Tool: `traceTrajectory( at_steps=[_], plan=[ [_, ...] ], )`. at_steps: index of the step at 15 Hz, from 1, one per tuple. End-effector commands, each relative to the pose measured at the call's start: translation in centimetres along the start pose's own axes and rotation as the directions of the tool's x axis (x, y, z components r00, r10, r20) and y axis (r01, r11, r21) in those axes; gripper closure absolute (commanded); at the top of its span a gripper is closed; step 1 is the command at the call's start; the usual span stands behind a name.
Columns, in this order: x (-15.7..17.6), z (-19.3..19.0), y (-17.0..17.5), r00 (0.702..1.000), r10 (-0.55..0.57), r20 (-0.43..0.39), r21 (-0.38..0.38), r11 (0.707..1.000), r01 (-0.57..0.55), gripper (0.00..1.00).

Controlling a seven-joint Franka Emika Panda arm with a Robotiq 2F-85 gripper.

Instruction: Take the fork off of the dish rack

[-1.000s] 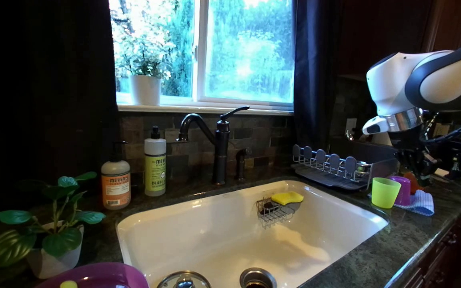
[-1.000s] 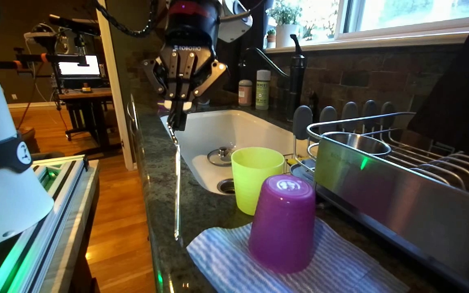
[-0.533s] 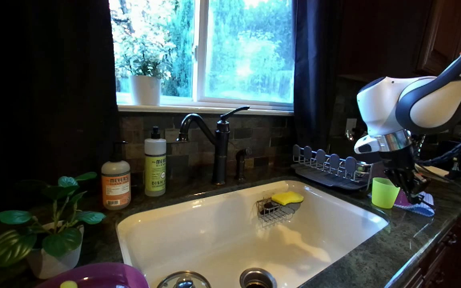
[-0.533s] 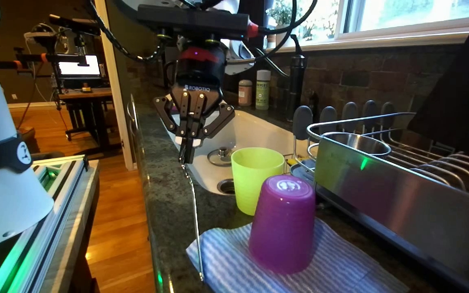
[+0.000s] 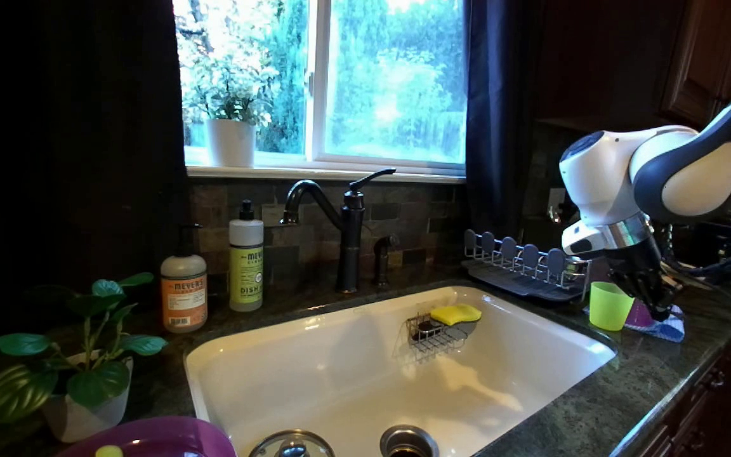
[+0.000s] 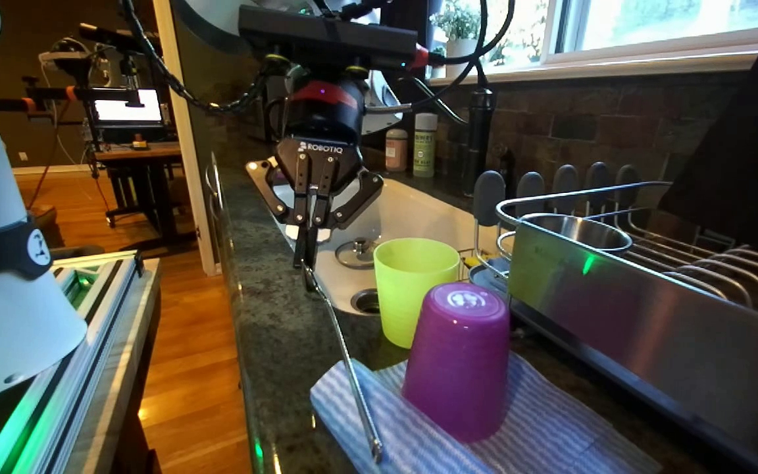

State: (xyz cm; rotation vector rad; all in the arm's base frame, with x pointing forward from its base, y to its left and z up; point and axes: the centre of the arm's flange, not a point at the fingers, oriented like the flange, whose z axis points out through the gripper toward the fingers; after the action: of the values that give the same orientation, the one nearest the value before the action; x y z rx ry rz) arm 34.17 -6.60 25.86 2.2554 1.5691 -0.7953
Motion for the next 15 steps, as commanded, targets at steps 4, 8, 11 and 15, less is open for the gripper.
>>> traceTrajectory(
  at_steps=[4, 8, 11, 15],
  plan=[
    [-0.9, -0.6, -1.1, 0.988, -0.097, 0.123, -0.07, 0.992, 0.106, 0.99],
    [-0.2, 0.7, -0.1, 0.981, -0.168, 0.101, -0.033, 0.984, 0.172, 0.99],
    [-0.1, 1.6, 0.2, 0.973, -0.201, 0.109, -0.007, 0.979, 0.203, 0.99],
    [0.1, 3.1, 0.8, 0.971, -0.212, 0.106, 0.023, 0.977, 0.211, 0.99]
  ],
)
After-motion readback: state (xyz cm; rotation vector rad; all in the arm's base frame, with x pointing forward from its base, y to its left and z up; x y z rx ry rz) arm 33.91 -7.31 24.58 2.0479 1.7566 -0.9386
